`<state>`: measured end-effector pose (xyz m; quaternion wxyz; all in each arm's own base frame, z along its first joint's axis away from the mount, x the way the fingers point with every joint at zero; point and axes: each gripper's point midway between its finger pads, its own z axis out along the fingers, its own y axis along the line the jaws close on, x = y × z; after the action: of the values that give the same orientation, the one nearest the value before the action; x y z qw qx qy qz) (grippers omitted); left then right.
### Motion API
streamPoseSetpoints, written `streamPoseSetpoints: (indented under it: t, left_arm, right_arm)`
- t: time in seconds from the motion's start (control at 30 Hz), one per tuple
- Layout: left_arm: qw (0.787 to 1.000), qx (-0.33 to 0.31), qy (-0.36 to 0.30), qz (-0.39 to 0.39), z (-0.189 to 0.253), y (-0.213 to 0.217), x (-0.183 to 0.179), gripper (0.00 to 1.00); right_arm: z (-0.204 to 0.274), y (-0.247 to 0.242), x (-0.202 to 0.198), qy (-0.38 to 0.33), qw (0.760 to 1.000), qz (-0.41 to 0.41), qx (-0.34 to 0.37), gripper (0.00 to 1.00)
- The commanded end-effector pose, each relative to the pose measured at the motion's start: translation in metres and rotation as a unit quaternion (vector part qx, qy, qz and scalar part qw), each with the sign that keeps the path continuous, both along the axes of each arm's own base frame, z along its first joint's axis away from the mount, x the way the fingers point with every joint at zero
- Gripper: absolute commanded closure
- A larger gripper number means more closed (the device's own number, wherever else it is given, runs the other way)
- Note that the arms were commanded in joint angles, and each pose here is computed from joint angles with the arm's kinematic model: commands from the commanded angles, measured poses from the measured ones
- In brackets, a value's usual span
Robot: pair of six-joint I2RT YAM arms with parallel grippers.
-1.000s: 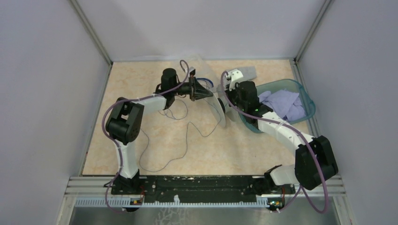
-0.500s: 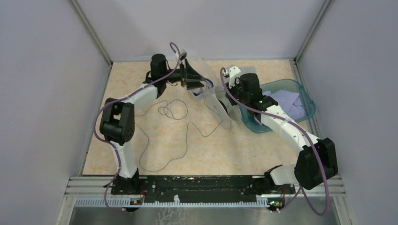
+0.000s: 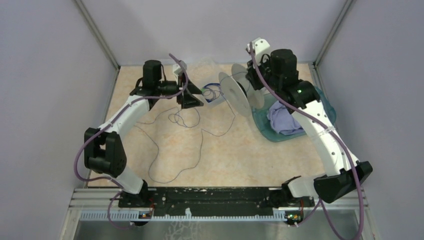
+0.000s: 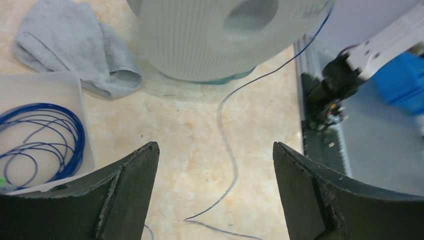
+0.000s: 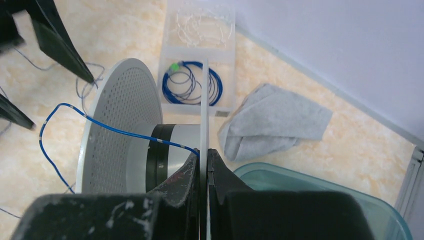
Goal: Wrap the cables
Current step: Wrap the cable around the cable reel.
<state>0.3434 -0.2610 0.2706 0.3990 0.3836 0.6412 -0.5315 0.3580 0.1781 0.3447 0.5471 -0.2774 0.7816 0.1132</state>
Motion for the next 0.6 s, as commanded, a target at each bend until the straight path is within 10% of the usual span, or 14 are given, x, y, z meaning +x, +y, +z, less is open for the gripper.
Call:
streamPoseSetpoints:
  t: [0.0, 0.57]
  left_arm:
    - [0.977, 0.099, -0.168, -0.084, -0.059, 0.003, -0.025, 0.12]
    - [0.911, 0.203, -0.262, -0.247, -0.149, -0.054, -0.089, 0.22]
  right_arm:
    - [0.062, -0.001, -0.016, -0.038, 0.998, 0.005, 0.047, 1.00]
    - [0.095, -0.003, -0.030, -0.045, 0.997, 0.016, 0.061, 1.00]
